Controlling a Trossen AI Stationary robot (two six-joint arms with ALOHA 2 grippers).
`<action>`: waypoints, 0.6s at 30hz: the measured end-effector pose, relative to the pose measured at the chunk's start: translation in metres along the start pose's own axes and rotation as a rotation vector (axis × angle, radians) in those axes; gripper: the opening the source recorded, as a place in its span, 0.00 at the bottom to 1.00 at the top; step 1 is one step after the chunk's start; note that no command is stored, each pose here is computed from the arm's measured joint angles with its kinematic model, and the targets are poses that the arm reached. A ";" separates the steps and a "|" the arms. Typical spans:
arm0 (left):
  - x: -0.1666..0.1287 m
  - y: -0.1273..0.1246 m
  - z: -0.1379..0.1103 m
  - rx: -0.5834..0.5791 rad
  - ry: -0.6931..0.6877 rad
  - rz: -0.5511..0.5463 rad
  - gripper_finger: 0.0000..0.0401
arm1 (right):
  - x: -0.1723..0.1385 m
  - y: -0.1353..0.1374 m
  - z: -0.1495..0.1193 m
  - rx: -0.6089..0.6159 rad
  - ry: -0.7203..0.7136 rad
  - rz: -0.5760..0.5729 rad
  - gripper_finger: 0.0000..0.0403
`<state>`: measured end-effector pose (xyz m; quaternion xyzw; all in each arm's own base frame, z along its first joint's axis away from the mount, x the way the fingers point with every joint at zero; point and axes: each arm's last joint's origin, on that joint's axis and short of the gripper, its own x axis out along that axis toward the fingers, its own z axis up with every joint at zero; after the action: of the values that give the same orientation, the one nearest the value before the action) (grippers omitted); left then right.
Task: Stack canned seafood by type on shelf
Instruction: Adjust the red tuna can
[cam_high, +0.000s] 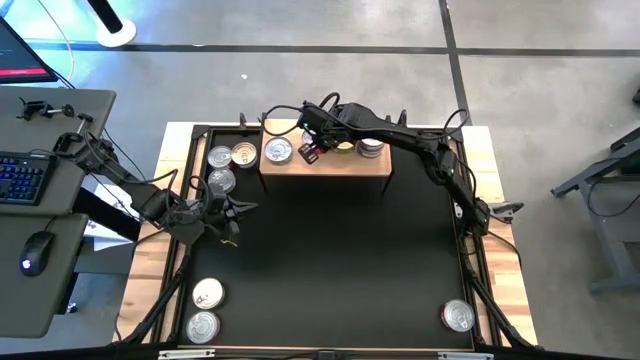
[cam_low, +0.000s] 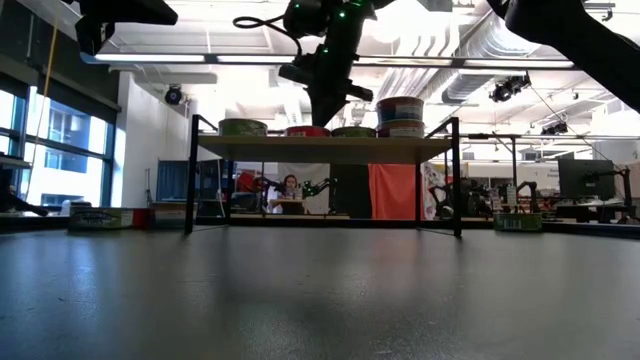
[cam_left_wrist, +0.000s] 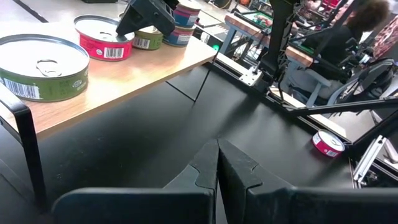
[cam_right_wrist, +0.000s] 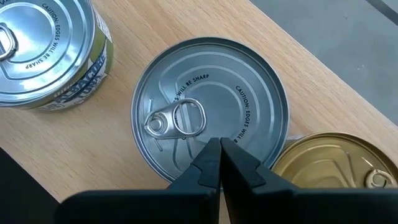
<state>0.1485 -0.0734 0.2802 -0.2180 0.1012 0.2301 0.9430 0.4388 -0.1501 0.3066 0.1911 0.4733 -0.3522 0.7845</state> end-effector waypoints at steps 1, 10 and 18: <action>0.000 0.000 0.000 -0.001 0.000 0.000 0.00 | 0.000 0.000 0.000 -0.001 0.003 -0.001 0.00; 0.000 0.000 0.000 0.000 0.000 0.000 0.00 | -0.001 -0.001 -0.002 -0.005 0.021 -0.010 0.00; 0.000 0.000 0.000 0.000 0.001 0.000 0.00 | -0.001 -0.001 -0.002 0.004 0.013 -0.023 0.00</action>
<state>0.1485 -0.0734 0.2802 -0.2182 0.1014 0.2298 0.9430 0.4364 -0.1496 0.3065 0.1897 0.4798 -0.3609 0.7769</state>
